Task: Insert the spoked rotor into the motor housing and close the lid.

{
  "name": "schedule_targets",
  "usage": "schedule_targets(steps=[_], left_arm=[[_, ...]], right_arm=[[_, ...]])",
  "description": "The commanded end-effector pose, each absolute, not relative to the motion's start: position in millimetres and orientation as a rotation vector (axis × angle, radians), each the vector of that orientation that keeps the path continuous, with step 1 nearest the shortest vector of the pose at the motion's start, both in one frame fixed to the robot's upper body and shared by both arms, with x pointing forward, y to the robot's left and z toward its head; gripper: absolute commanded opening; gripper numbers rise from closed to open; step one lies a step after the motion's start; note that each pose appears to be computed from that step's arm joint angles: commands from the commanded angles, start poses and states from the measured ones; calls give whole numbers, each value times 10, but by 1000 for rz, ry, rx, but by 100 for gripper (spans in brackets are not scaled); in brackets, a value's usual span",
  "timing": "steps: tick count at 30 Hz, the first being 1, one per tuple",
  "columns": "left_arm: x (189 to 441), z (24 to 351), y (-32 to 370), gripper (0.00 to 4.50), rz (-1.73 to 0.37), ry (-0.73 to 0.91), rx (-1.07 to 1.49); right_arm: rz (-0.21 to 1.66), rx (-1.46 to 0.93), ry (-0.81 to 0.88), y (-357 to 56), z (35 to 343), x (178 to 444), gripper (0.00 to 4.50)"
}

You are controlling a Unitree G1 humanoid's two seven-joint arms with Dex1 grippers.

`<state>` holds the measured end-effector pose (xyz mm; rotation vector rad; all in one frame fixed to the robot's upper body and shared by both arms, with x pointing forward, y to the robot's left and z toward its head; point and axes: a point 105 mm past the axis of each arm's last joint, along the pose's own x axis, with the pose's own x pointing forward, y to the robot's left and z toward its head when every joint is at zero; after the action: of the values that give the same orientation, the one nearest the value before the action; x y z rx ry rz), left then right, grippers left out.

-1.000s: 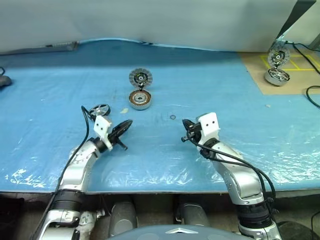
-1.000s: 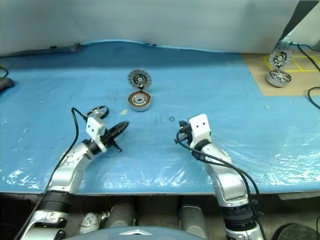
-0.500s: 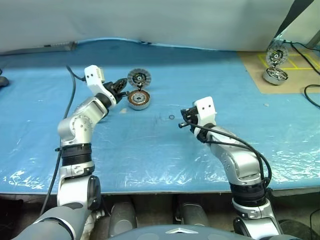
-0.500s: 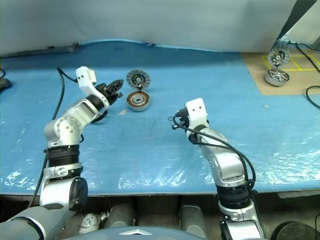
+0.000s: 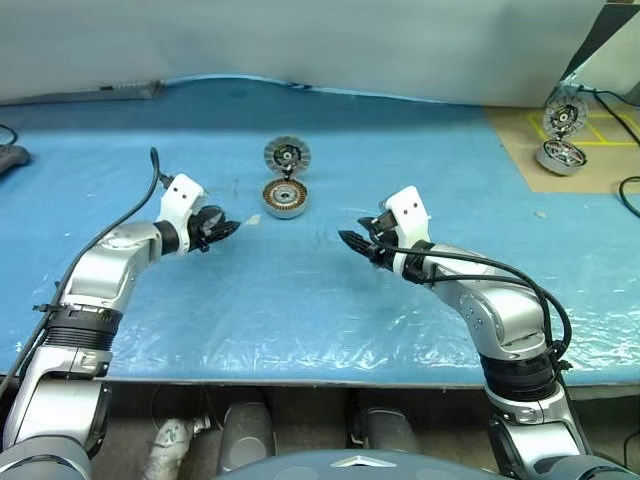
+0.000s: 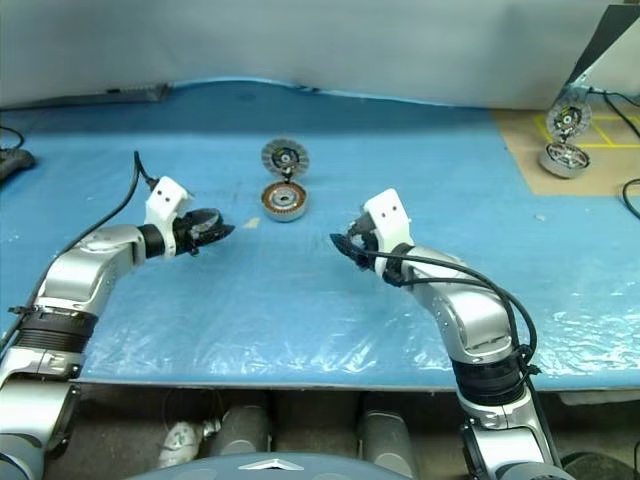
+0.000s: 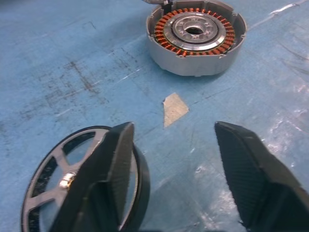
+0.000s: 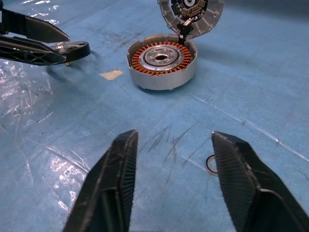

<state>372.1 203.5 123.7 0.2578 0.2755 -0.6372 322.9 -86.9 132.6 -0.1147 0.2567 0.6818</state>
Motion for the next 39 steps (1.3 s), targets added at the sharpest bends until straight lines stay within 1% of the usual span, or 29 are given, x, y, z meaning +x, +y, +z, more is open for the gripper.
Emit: schedule_targets(steps=[1,2,3,4,14,17,18,21,23,30,34,39], left_arm=[[3746,1344,2047,410,-635,199,265],[3739,1325,2032,443,-640,200,259],[3740,1319,2018,450,-640,195,248],[3741,1318,2004,450,-640,191,233],[3749,1330,2006,450,-625,169,233],[3754,1344,2010,450,-618,156,239],[3764,1372,2015,450,-603,132,229],[3788,1458,2034,450,-559,50,232],[3770,1431,2035,450,-557,46,197],[3555,1266,2001,450,-601,53,185],[3461,1247,1943,450,-619,62,170],[3327,1237,1849,450,-653,75,181]], right_arm=[[677,-133,226,-863,1337,3239,378],[677,-132,223,-858,1337,3240,410],[676,-130,220,-853,1342,3243,446],[676,-129,218,-849,1347,3246,449],[630,-170,180,-869,1427,3348,449],[629,-186,179,-858,1425,3359,449],[618,-212,183,-843,1434,3399,449],[656,-269,195,-737,1492,3502,449],[679,-317,209,-671,1543,3627,449],[756,-456,298,-319,1716,4123,449],[853,-534,309,-44,1731,4208,449],[976,-609,294,263,1741,4188,449]])
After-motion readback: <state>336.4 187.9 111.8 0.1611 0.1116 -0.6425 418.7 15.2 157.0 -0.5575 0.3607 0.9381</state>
